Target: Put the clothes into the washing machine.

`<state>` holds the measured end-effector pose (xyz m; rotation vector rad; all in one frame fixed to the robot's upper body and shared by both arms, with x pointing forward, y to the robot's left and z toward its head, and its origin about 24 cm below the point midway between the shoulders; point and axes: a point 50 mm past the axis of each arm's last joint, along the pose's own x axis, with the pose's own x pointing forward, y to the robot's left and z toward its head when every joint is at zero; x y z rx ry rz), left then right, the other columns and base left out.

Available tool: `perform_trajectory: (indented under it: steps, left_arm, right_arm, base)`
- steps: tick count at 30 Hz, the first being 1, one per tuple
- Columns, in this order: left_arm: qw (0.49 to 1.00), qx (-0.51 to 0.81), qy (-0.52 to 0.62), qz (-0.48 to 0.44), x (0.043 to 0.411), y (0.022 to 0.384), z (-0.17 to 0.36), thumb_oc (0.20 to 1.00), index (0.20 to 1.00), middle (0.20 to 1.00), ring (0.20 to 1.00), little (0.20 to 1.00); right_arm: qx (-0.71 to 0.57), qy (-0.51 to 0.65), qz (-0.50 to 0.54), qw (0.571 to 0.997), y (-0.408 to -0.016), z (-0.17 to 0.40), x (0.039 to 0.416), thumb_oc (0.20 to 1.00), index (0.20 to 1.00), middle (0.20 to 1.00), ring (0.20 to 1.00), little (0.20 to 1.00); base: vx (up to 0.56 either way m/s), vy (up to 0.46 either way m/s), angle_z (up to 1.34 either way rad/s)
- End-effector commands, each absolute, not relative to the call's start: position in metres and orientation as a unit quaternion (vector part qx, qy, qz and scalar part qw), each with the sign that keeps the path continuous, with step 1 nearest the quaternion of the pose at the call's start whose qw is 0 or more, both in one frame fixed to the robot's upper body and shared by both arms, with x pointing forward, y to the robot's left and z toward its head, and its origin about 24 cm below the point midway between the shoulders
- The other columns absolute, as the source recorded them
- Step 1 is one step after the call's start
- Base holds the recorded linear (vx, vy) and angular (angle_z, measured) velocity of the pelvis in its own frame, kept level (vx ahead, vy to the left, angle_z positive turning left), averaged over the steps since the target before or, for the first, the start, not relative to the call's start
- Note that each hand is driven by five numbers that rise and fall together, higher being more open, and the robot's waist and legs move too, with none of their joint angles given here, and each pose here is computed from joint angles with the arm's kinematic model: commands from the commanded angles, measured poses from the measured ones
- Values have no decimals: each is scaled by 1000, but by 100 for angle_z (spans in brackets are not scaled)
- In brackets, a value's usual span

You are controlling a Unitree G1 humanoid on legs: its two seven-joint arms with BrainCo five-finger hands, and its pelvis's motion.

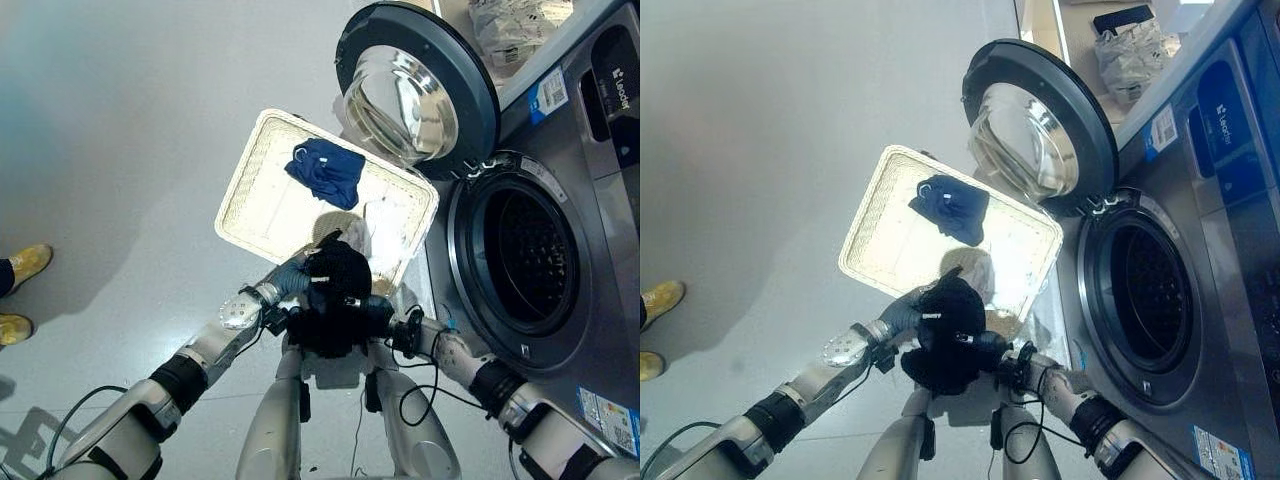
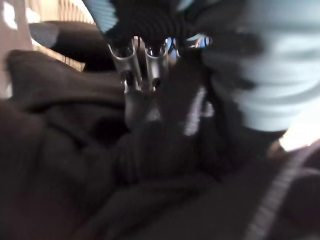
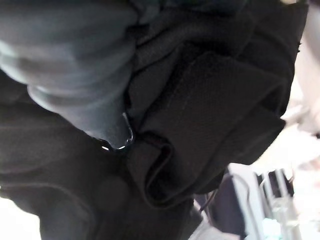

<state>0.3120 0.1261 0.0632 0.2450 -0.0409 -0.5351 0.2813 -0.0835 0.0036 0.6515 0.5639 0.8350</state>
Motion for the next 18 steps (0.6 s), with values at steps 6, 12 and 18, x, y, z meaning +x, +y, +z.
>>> perform_trajectory:
  steps: [6,12,18]
  left_arm:
    - [974,194,-96,69,337,167,93,1000,1000,1000,1000,1000]
    - [989,83,-56,108,335,189,82,1000,1000,1000,1000,1000]
    - [985,48,-28,165,328,211,61,1000,1000,1000,1000,1000]
  right_arm:
    - [548,153,341,748,-78,25,290,200,200,200,200,200]
    - [620,69,243,743,-115,24,302,200,200,200,200,200]
    - [668,-90,15,738,-197,27,317,200,200,200,200,200]
  base:
    - [21,-57,-5]
    - [25,-17,0]
    - [54,-17,-7]
